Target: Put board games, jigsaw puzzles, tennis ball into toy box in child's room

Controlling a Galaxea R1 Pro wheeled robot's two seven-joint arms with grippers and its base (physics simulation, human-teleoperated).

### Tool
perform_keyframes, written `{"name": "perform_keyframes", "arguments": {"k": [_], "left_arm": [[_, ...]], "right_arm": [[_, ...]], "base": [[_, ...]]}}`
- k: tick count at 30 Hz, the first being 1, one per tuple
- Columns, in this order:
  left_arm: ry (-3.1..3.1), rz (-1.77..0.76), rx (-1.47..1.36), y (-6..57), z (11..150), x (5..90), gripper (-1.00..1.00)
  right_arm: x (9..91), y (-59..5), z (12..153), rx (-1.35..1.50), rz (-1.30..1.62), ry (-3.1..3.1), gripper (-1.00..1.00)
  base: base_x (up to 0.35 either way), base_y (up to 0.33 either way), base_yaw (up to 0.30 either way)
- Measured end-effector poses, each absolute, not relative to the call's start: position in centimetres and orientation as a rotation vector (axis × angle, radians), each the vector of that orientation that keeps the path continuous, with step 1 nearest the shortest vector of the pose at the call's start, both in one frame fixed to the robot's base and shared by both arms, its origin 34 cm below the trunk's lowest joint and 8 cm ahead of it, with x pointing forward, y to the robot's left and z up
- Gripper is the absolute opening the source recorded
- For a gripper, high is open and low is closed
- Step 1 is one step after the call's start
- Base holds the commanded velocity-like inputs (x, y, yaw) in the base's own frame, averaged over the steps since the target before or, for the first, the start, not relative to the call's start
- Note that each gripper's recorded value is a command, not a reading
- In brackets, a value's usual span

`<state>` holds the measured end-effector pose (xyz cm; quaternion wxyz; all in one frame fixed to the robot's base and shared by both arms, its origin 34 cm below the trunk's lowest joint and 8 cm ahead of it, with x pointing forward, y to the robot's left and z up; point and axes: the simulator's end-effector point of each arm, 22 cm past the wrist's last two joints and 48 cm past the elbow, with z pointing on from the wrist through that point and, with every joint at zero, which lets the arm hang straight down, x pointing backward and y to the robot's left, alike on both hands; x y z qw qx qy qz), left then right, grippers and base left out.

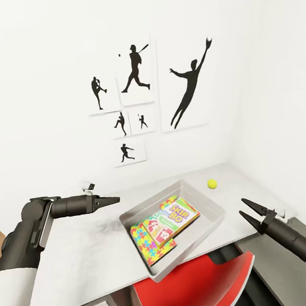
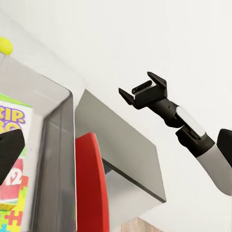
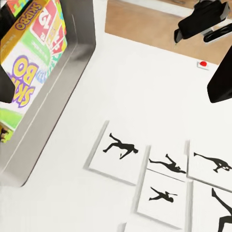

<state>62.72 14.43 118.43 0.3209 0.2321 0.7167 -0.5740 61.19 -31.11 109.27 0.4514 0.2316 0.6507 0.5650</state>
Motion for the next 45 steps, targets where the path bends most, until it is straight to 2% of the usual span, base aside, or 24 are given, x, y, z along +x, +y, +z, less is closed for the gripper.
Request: {"name": "perform_keyframes", "arguments": {"k": [8,25,45], "left_arm": [[1.883,-1.508,0.610,14.4,118.4,62.8,1.00],[1.884,-1.502,0.606,14.7,118.4,62.8,1.00],[1.869,-1.496,0.583,15.4,118.8,63.2,1.00]], "right_arm": [[61.2,-31.2,109.2,0.574,1.396,1.608,1.00],[60.3,-36.6,110.6,0.602,1.384,1.477,1.00],[60.0,-37.6,110.2,0.610,1.388,1.463,1.00]], "base": [[0.123,-0.132,0.149],[0.005,-0.006,0.005],[0.047,-0.094,0.000]]}}
